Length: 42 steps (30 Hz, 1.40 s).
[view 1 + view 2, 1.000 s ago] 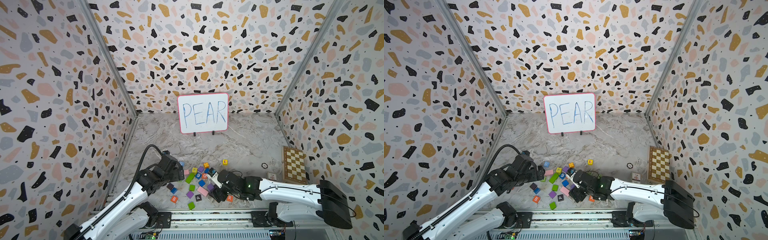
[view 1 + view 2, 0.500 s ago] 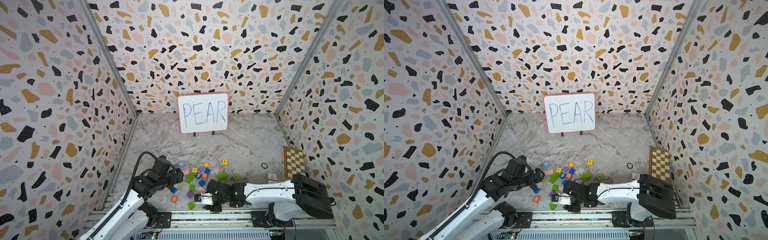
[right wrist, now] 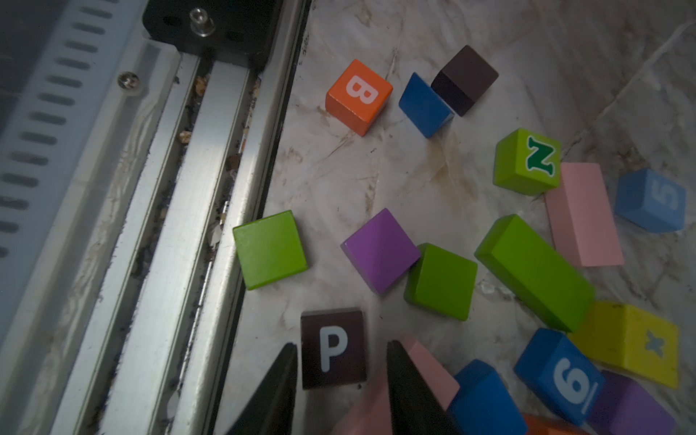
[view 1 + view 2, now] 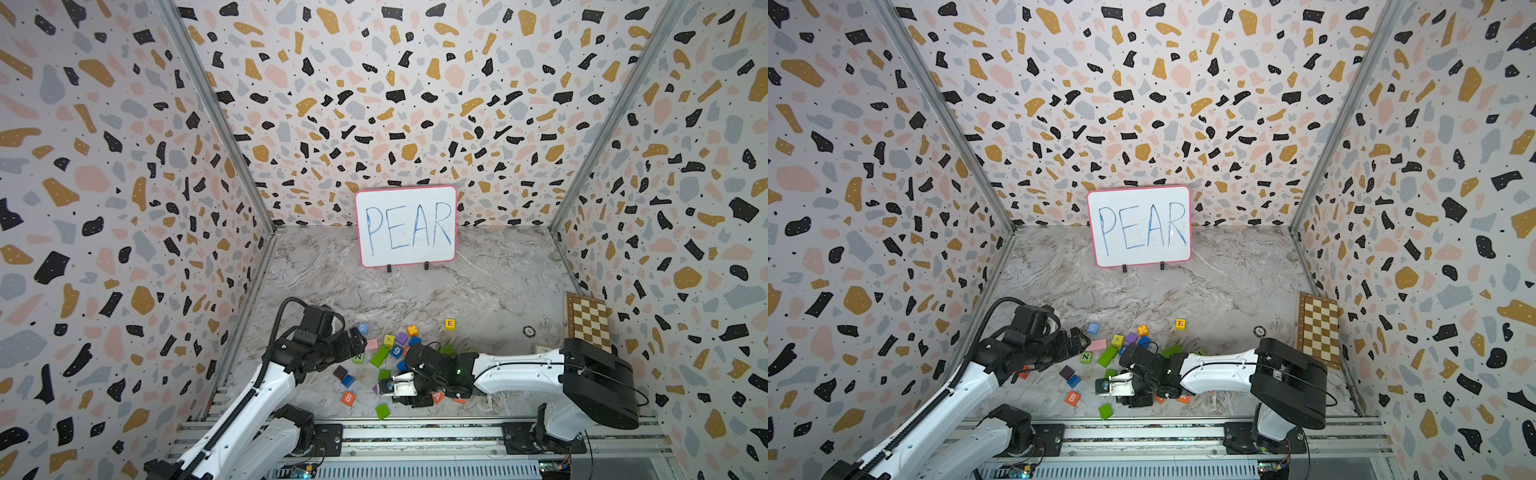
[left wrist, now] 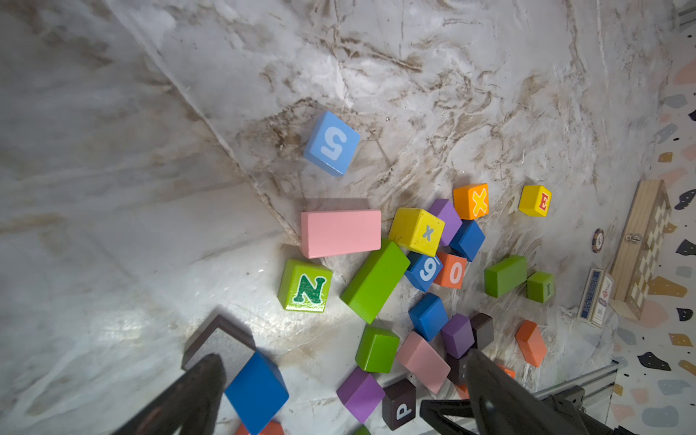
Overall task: Spell the uppercase word “pear” with letter blocks
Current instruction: Pick up the letter block from the center of the board.
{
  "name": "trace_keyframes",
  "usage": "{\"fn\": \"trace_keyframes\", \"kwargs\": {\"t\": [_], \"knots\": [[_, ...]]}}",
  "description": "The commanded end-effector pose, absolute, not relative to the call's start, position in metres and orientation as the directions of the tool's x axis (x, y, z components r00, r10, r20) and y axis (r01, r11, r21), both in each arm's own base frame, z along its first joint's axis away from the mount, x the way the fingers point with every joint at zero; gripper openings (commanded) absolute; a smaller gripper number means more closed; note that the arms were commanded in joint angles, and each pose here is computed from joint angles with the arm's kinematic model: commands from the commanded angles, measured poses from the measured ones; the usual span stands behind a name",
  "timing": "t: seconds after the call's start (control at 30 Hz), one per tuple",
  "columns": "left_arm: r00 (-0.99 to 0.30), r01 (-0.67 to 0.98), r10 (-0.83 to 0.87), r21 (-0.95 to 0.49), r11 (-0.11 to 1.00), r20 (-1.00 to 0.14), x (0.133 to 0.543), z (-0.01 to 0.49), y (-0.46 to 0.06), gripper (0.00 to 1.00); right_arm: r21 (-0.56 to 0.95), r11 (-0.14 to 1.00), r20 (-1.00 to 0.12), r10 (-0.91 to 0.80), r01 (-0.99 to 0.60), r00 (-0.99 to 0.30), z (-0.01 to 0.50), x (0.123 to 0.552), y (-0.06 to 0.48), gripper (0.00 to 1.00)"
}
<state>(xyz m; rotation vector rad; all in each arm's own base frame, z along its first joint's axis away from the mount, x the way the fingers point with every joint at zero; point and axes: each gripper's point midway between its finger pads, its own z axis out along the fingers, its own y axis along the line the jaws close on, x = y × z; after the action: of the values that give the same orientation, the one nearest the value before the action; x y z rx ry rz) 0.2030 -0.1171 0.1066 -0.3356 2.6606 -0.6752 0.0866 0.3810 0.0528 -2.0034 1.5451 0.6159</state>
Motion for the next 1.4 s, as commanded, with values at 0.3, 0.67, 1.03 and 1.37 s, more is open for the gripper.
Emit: {"fn": "trace_keyframes", "kwargs": {"t": [0.3, 0.67, 1.03, 1.37], "knots": [[-0.901, -0.127, -0.322, -0.533, 0.837, -0.291, 0.207, 0.104, -0.123, 0.99, -0.098, -0.244, -0.633, -0.733, -0.965, 0.249, 0.045, 0.085, 0.386, 0.44], [-0.901, -0.132, -0.323, -0.526, 0.84, -0.29, 0.208, 0.101, -0.122, 0.99, -0.049, -0.236, -0.588, -0.779, -0.97, 0.219, 0.019, 0.083, 0.381, 0.4], [-0.896, -0.133, -0.324, -0.515, 0.847, -0.303, 0.21, 0.103, -0.119, 0.99, -0.035, -0.208, -0.578, -0.794, -0.977, 0.19, 0.023, 0.083, 0.378, 0.3], [-0.888, -0.137, -0.329, -0.498, 0.857, -0.322, 0.21, 0.108, -0.114, 0.99, -0.045, -0.177, -0.59, -0.789, -0.983, 0.169, 0.033, 0.082, 0.381, 0.26]]}}
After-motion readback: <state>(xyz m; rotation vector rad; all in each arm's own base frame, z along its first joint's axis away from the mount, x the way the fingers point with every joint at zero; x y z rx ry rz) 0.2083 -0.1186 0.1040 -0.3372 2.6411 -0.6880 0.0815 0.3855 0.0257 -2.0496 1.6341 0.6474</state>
